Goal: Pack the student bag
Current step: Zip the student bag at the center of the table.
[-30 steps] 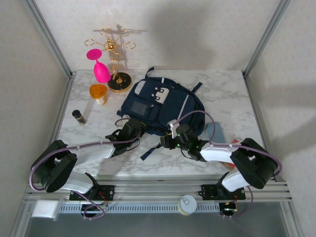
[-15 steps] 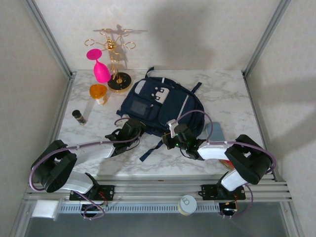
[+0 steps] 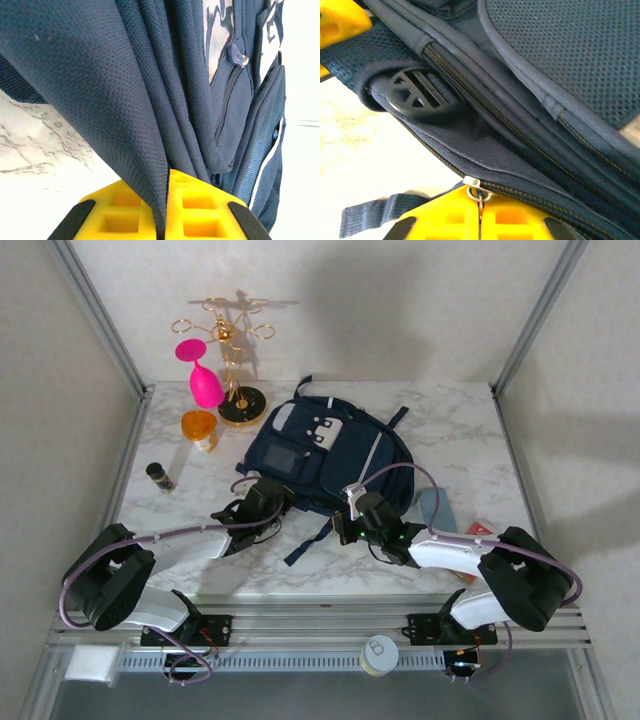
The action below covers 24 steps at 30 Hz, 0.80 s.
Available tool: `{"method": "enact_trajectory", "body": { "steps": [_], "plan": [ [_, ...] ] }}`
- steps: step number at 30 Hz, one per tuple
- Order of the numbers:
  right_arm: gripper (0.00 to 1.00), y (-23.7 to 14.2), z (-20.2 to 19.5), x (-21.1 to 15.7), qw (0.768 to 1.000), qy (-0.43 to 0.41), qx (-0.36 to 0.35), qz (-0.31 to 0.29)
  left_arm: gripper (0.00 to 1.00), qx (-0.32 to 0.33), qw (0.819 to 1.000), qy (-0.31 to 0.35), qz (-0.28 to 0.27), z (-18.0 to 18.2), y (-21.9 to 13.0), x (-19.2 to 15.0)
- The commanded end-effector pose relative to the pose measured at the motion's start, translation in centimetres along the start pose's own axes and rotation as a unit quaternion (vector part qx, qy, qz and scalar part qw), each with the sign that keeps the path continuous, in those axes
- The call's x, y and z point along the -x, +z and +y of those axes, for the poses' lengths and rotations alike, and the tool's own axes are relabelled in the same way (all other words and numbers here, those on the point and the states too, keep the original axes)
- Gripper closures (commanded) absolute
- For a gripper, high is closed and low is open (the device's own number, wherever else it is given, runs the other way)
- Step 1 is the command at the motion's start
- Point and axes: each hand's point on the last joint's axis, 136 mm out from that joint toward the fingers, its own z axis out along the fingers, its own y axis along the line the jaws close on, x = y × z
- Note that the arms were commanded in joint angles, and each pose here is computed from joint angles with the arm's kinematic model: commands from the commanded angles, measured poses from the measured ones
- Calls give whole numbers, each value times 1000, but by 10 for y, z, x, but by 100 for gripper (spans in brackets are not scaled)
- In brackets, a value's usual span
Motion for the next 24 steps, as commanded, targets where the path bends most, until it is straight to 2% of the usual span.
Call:
{"method": "enact_trajectory", "body": {
  "steps": [1, 8, 12, 15, 19, 24],
  "plan": [
    [99, -9, -19, -26, 997, 21, -51, 54, 100, -40, 999, -12, -28, -18, -10, 23],
    [100, -36, -47, -44, 985, 45, -135, 92, 100, -15, 999, 1, -50, 4, -14, 57],
    [100, -36, -33, -36, 988, 24, -124, 87, 100, -19, 999, 23, -35, 1, -13, 61],
    [100, -31, -2, -21, 995, 8, -73, 73, 99, -37, 999, 27, 2, -3, -14, 45],
    [100, -28, 17, -7, 997, 33, -43, 64, 58, -47, 998, 13, 31, 6, -28, 16],
    [100, -25, 15, -16, 995, 38, -46, 81, 40, -63, 995, -51, 54, 22, -45, -26]
  ]
}}
